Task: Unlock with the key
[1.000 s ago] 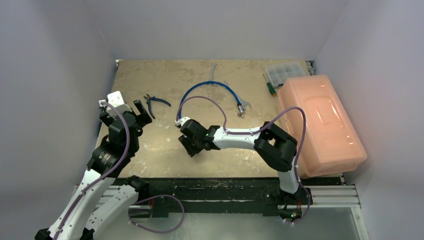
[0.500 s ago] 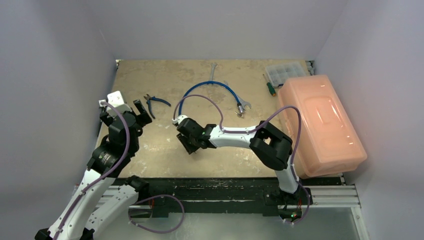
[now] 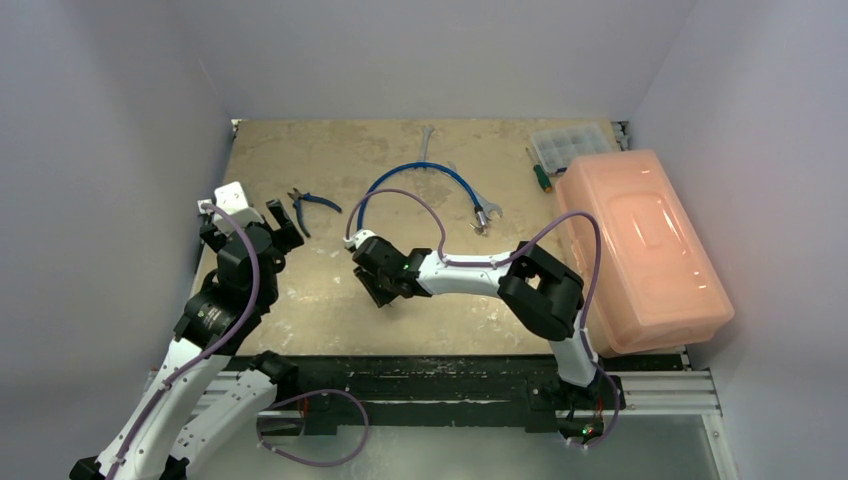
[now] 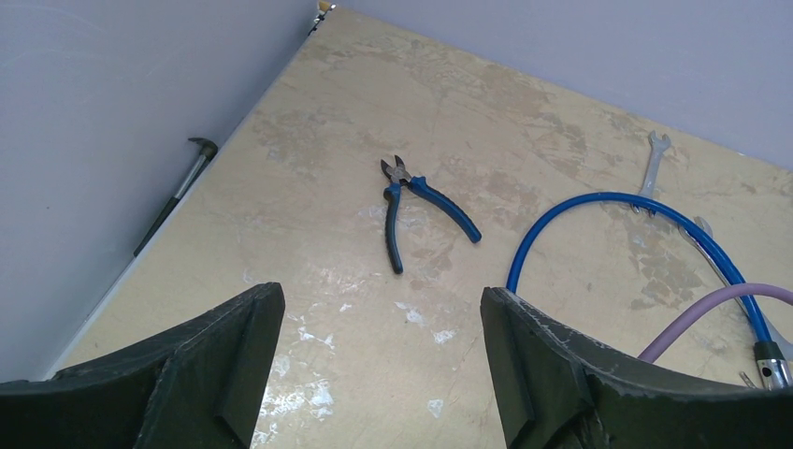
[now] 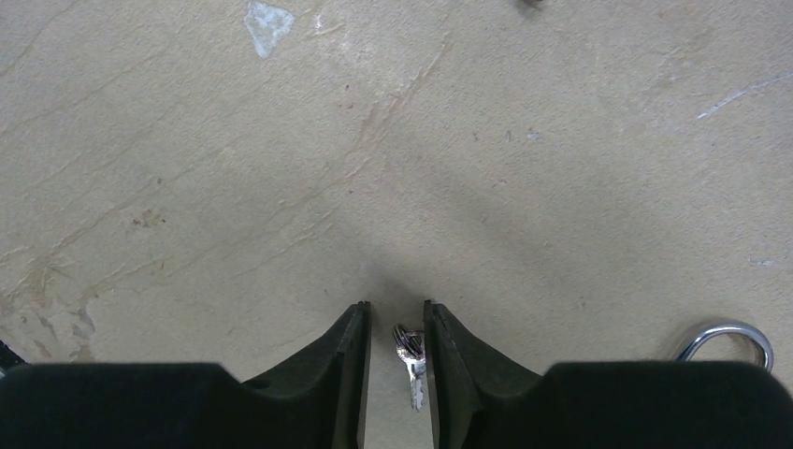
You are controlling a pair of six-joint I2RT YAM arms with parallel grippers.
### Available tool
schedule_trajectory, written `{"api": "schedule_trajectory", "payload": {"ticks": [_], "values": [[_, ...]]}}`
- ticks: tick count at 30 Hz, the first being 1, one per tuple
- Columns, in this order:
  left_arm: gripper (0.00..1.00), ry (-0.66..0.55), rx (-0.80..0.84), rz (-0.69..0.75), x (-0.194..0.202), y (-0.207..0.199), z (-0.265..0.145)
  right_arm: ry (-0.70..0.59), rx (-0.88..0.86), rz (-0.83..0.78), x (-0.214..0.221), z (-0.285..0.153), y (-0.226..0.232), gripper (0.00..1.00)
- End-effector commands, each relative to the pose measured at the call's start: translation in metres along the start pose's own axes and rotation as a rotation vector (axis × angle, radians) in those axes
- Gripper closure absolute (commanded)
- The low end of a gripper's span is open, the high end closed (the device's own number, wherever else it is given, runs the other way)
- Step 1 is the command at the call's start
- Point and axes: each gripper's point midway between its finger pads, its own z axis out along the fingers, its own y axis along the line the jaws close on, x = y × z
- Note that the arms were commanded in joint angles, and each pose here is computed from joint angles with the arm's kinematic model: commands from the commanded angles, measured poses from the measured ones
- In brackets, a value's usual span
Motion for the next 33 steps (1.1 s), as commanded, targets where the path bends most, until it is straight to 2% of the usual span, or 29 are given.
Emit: {"api": "schedule_trajectory", "payload": {"ticks": [1,10,17,23,29,33], "values": [[0.19,-0.022,0.011,-0.010,-0.006,-0.002,0.001,0.022,0.018,-0.007,0.004,-0.007,-0.005,0.66],[0.19,-0.021,0.011,-0.010,-0.006,-0.002,0.001,0.041,0.069,-0.009,0.008,-0.009,-0.015,0.69],[0.19,-0.019,0.009,-0.008,-0.005,-0.002,0.001,0.035,0.096,-0.007,0.007,-0.015,-0.021,0.63],[0.20,-0.019,0.009,-0.008,-0.005,-0.002,0.001,0.038,0.098,-0.017,0.009,-0.014,-0.021,0.65],[0.20,-0.020,0.012,-0.008,-0.005,-0.002,0.001,0.043,0.076,-0.020,0.011,-0.008,-0.017,0.79],[0.20,-0.020,0.015,-0.010,-0.005,-0.003,0.001,0.051,0.055,-0.024,0.014,-0.003,-0.013,1.00]]}}
